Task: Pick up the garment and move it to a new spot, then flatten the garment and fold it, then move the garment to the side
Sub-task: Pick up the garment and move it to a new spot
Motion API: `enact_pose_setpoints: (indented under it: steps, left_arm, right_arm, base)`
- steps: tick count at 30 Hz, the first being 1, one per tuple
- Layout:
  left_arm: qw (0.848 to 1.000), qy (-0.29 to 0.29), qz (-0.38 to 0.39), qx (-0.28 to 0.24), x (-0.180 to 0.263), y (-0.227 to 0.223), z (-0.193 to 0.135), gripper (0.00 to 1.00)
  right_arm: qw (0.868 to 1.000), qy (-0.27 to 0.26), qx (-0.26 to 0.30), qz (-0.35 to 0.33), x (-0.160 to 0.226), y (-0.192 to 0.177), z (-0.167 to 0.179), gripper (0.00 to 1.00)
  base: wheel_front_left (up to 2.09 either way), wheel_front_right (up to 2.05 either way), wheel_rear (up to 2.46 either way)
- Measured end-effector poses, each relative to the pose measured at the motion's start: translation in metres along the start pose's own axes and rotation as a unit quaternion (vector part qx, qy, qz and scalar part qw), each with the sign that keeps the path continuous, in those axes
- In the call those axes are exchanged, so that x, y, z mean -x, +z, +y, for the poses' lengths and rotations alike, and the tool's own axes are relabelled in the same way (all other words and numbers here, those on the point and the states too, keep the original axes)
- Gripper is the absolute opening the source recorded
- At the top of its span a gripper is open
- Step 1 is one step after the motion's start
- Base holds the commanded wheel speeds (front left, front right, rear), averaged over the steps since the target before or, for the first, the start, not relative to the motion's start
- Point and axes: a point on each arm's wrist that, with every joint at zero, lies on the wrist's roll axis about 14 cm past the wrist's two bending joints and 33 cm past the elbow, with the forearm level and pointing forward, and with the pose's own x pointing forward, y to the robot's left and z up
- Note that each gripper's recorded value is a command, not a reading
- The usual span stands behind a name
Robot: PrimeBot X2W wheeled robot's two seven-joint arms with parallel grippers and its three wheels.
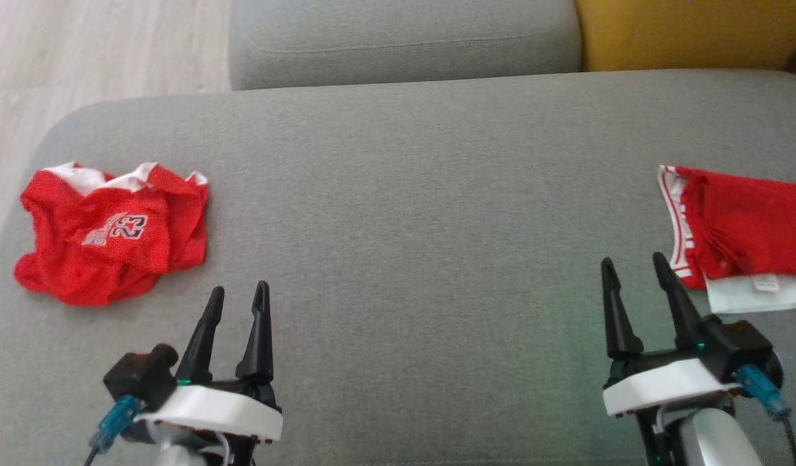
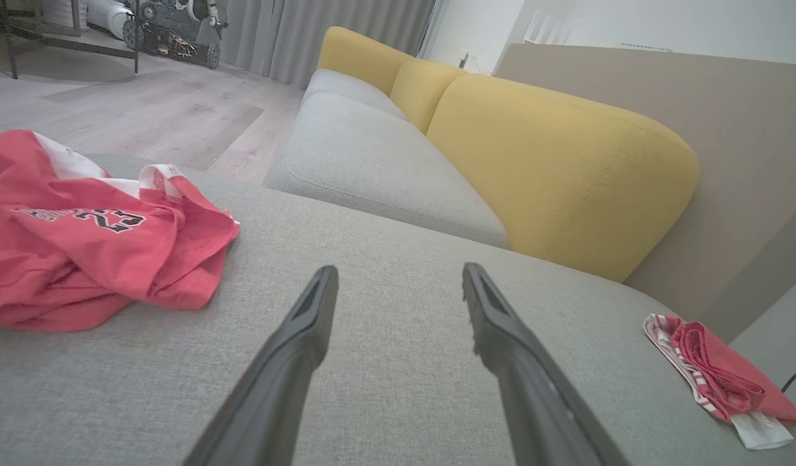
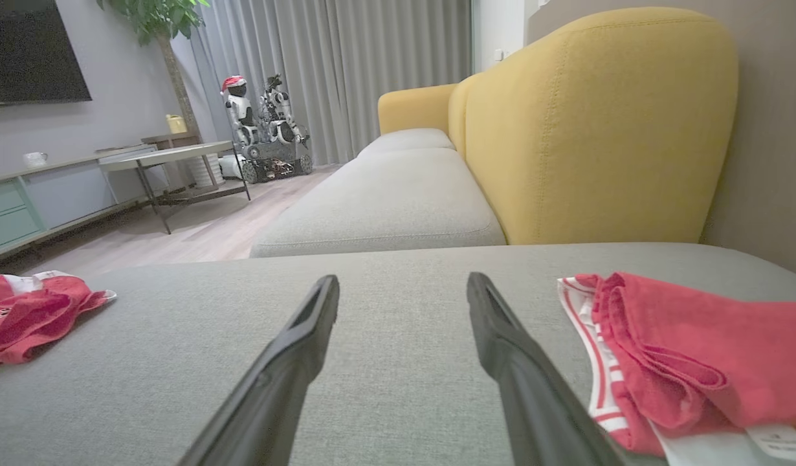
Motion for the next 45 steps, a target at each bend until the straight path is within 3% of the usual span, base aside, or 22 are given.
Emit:
enact_pose_setpoints:
  steps: [12,27,36,40,45]
  left_arm:
    - [0.996,0.08,-0.035,-0.001,0.027,0.022,0.044,1.0]
    - [0.967,0.236,-0.099,-0.018,0.106,0.061,0.122,1.0]
    - [0.962,0.252,-0.099,-0.028,0.114,0.063,0.131,1.0]
    - [0.965,0.246,-0.085,-0.034,0.102,0.057,0.133,1.0]
    - [0.968,0.229,-0.06,-0.086,0.065,0.059,0.138,1.0]
  right_arm:
    - [0.994,0.112,-0.011,0.01,-0.022,-0.008,0.073,1.0]
    - [0.96,0.278,-0.023,0.037,-0.032,-0.024,0.186,1.0]
    - [0.954,0.295,-0.025,0.044,-0.03,-0.029,0.198,1.0]
    - [0.956,0.286,-0.026,0.052,-0.032,-0.034,0.191,1.0]
    - [0.959,0.274,-0.023,0.061,-0.037,-0.04,0.182,1.0]
  base:
    - [0.0,0.0,0.0]
    - [0.0,0.0,0.0]
    - [0.0,0.0,0.0]
    - [0.0,0.0,0.0]
    - [0.0,0.0,0.0]
